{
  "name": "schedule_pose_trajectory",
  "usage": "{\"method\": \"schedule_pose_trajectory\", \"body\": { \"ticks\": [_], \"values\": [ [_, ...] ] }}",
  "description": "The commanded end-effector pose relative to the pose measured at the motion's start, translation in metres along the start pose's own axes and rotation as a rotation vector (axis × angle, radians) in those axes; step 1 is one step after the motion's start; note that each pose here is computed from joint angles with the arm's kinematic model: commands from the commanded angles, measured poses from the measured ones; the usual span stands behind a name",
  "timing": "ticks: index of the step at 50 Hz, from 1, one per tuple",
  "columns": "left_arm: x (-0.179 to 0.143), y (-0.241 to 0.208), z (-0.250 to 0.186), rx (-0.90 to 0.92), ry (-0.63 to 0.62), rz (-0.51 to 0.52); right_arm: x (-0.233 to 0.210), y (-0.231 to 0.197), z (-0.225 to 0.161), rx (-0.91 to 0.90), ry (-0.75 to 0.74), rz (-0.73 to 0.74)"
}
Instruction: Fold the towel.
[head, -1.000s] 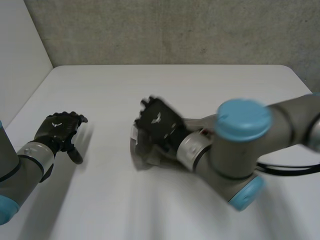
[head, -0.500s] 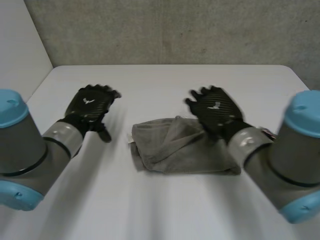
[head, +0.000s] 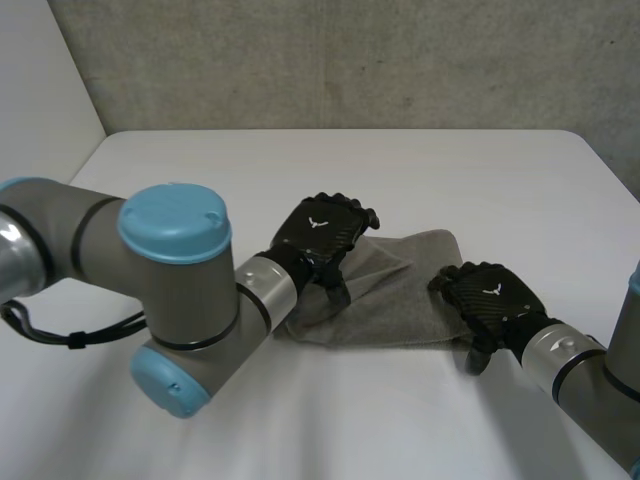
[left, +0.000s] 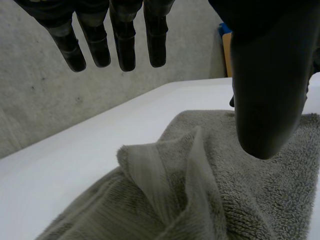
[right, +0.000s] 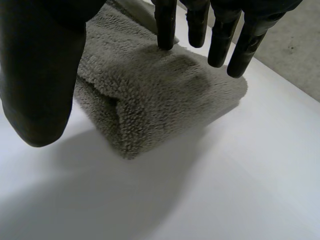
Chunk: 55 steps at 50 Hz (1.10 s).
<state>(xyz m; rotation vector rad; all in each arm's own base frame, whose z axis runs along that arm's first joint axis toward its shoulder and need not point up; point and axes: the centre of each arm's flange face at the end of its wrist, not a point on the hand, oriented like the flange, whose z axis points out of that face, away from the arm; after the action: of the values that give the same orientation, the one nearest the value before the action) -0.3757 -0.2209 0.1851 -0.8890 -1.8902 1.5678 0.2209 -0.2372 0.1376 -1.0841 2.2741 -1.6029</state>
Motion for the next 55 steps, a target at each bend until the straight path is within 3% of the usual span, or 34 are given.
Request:
{"method": "schedule_pose_trajectory", "body": {
  "ticks": [1,7,14,20,29,55],
  "values": [
    [0.000,0.020,0.019,-0.030,0.001,-0.006,-0.005,0.005,0.006,-0.002,0.005,-0.008],
    [-0.003,0.032,0.030,-0.043,-0.022,-0.006,-0.001,0.007,0.010,0.010,0.038,-0.016],
    [-0.027,0.043,0.044,-0.049,-0.186,0.007,-0.001,0.009,0.012,0.013,0.046,-0.015],
    [-0.036,0.049,0.044,-0.069,-0.224,0.028,-0.002,0.010,0.014,0.016,0.036,-0.021],
    [-0.080,0.052,0.031,-0.102,-0.393,0.016,-0.003,0.008,0.014,0.025,0.027,-0.028],
    [-0.058,0.038,-0.027,-0.118,-0.375,0.013,-0.002,0.009,-0.003,-0.005,0.048,-0.016]
  ]
}}
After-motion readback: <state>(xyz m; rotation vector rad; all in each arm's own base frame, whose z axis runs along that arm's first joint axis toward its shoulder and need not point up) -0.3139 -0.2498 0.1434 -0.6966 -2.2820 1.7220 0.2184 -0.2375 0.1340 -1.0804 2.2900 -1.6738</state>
